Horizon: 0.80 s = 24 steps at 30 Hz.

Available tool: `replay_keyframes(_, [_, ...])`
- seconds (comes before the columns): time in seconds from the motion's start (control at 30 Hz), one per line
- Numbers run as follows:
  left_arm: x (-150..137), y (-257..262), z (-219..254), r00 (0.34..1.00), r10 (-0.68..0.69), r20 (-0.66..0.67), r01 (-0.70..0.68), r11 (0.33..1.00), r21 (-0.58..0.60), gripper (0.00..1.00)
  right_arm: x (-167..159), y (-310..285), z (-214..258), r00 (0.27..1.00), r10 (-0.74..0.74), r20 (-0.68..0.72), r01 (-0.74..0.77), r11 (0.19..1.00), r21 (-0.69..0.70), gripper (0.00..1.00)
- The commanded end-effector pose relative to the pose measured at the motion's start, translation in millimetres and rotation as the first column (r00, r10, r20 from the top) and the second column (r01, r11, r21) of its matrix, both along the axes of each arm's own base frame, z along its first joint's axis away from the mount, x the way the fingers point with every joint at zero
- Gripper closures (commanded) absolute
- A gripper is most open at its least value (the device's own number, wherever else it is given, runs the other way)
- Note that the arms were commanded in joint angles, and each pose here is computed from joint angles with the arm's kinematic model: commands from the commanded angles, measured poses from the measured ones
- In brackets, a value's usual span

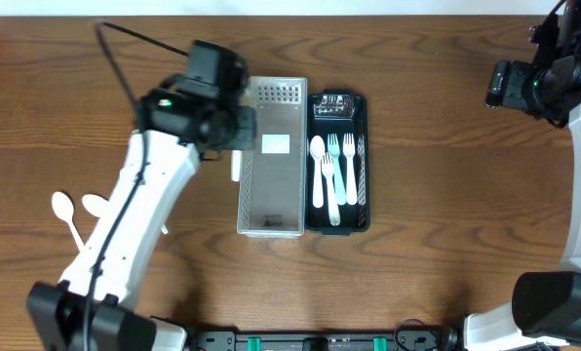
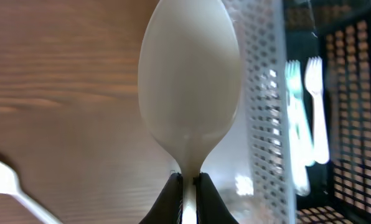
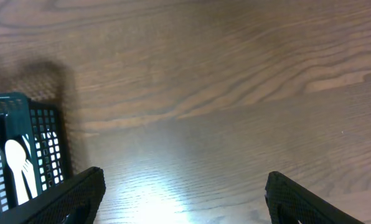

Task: Pack container
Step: 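Carry the white spoon into the clear caddy with the left gripper and release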

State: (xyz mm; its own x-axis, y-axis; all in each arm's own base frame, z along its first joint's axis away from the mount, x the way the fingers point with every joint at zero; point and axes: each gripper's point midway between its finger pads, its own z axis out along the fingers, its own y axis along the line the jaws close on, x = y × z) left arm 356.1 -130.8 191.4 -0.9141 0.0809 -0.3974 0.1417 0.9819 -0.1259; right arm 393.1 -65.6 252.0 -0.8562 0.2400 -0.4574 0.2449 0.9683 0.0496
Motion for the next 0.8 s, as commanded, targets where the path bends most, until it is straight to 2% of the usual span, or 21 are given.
replay_keyframes(0.0, [-9.6,-19.5,-36.2,0.994,0.010,-0.105,-0.008,1.000,0.014,0.94,-2.1,-4.2,-0.3,1.000,0.006,-0.004,-0.006,1.000,-0.012,0.14])
replay_keyframes(0.27, [-18.6,-43.1,-92.0,0.968,-0.046,-0.245,0.065,0.995,0.074,0.94,-3.1,-4.0,-0.8,1.000,0.006,-0.009,-0.006,1.000,-0.011,0.14])
replay_keyframes(0.3, [-18.8,-43.8,-92.6,0.968,-0.051,-0.246,0.072,0.995,0.075,0.86,-3.4,-3.9,-1.0,1.000,0.006,-0.010,-0.006,1.000,-0.011,0.14])
replay_keyframes(0.37, [-18.2,-44.0,-89.6,0.969,-0.070,-0.236,0.090,0.993,0.075,0.62,-3.4,-3.9,-1.0,1.000,0.006,-0.010,-0.006,1.000,-0.011,0.14])
replay_keyframes(0.4, [-17.8,-43.9,-86.4,0.970,-0.086,-0.226,0.106,0.992,0.075,0.55,-3.4,-3.9,-1.0,1.000,0.006,-0.010,-0.006,1.000,-0.011,0.14])
replay_keyframes(0.47, [-17.4,-43.6,-75.5,0.972,-0.129,-0.199,0.147,0.986,0.076,0.49,-2.8,-4.1,-0.7,1.000,0.006,-0.007,-0.006,1.000,-0.012,0.14])
replay_keyframes(0.5, [-16.3,-42.8,-67.7,0.974,-0.144,-0.175,0.160,0.984,0.080,0.40,-2.6,-4.1,-0.5,1.000,0.006,-0.006,-0.006,1.000,-0.012,0.14])
replay_keyframes(0.53, [-14.9,-40.0,-59.6,0.979,-0.140,-0.150,0.154,0.984,0.090,0.37,-2.6,-4.1,-0.5,1.000,0.006,-0.006,-0.006,1.000,-0.012,0.14])
replay_keyframes(0.63, [-9.2,-19.9,-27.0,0.994,-0.096,-0.048,0.103,0.982,0.160,0.36,-2.9,-4.1,-0.7,1.000,0.006,-0.008,-0.006,1.000,-0.012,0.14])
replay_keyframes(0.77, [-8.9,37.0,24.0,0.983,0.148,0.110,-0.167,0.967,0.191,0.34,-3.6,-8.1,-0.7,1.000,-0.004,-0.008,0.004,1.000,-0.013,0.12])
